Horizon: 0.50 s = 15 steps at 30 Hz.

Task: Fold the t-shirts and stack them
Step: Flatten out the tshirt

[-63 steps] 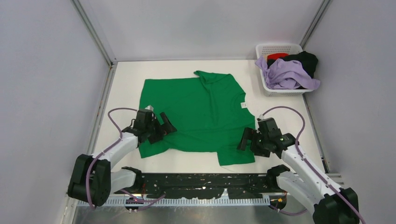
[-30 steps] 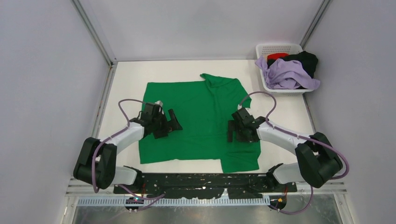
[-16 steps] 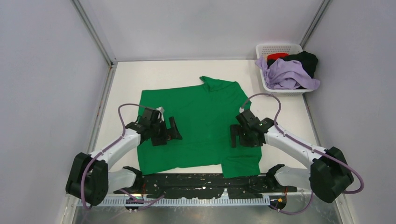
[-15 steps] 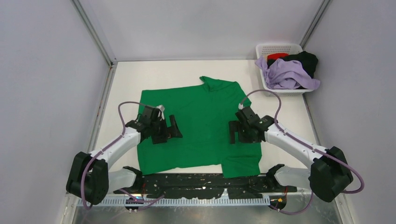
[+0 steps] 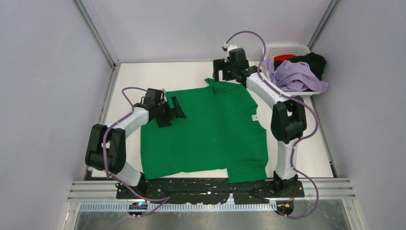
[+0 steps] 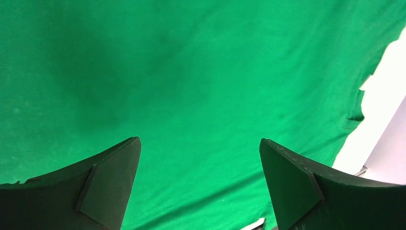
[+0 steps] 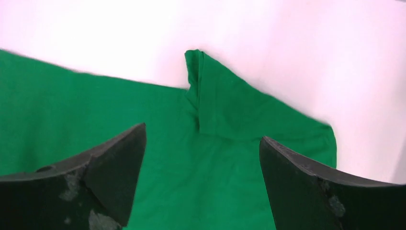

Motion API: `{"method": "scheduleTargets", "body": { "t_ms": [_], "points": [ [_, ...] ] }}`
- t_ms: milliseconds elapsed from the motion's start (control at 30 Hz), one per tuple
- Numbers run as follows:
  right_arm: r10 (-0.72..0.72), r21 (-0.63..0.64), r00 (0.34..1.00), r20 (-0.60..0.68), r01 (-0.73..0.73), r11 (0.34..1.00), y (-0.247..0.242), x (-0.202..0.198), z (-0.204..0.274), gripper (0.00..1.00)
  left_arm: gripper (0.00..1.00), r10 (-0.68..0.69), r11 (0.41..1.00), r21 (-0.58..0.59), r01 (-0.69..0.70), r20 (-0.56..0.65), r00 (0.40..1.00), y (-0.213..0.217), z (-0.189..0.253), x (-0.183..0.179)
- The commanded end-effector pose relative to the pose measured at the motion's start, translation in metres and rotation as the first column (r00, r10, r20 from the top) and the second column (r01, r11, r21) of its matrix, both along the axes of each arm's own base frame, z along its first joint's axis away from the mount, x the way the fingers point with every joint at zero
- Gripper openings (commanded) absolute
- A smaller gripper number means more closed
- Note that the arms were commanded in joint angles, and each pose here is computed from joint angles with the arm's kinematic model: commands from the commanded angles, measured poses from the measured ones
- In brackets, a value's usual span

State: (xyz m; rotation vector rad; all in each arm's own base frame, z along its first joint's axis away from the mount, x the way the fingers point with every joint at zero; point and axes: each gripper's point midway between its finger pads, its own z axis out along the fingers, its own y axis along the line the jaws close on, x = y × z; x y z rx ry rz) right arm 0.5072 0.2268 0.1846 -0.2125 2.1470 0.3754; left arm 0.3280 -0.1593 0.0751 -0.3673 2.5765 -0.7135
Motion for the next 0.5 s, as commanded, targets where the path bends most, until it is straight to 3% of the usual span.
{"method": "scheduleTargets", "body": {
  "t_ms": [0, 200, 467],
  "points": [
    [0.3, -0.207, 0.953, 0.027, -0.289, 0.935, 0.027, 0.023, -0.014, 0.93, 1.0, -0.003, 1.0, -0.02, 0.003, 0.021, 1.0, 0.005, 0.001, 0.015],
    [0.417, -0.345, 0.906, -0.074, -0.416, 0.841, 0.03, 0.043, -0.057, 0.81, 1.0, 0.009, 1.0, 0.023, -0.009, 0.0, 1.0, 0.017, -0.011, 0.012],
    [0.456, -0.359, 0.868, -0.196, -0.496, 0.791, 0.028, 0.036, -0.099, 0.71, 1.0, 0.035, 0.999, 0.04, -0.034, -0.033, 0.999, 0.026, -0.022, 0.014]
  ]
}}
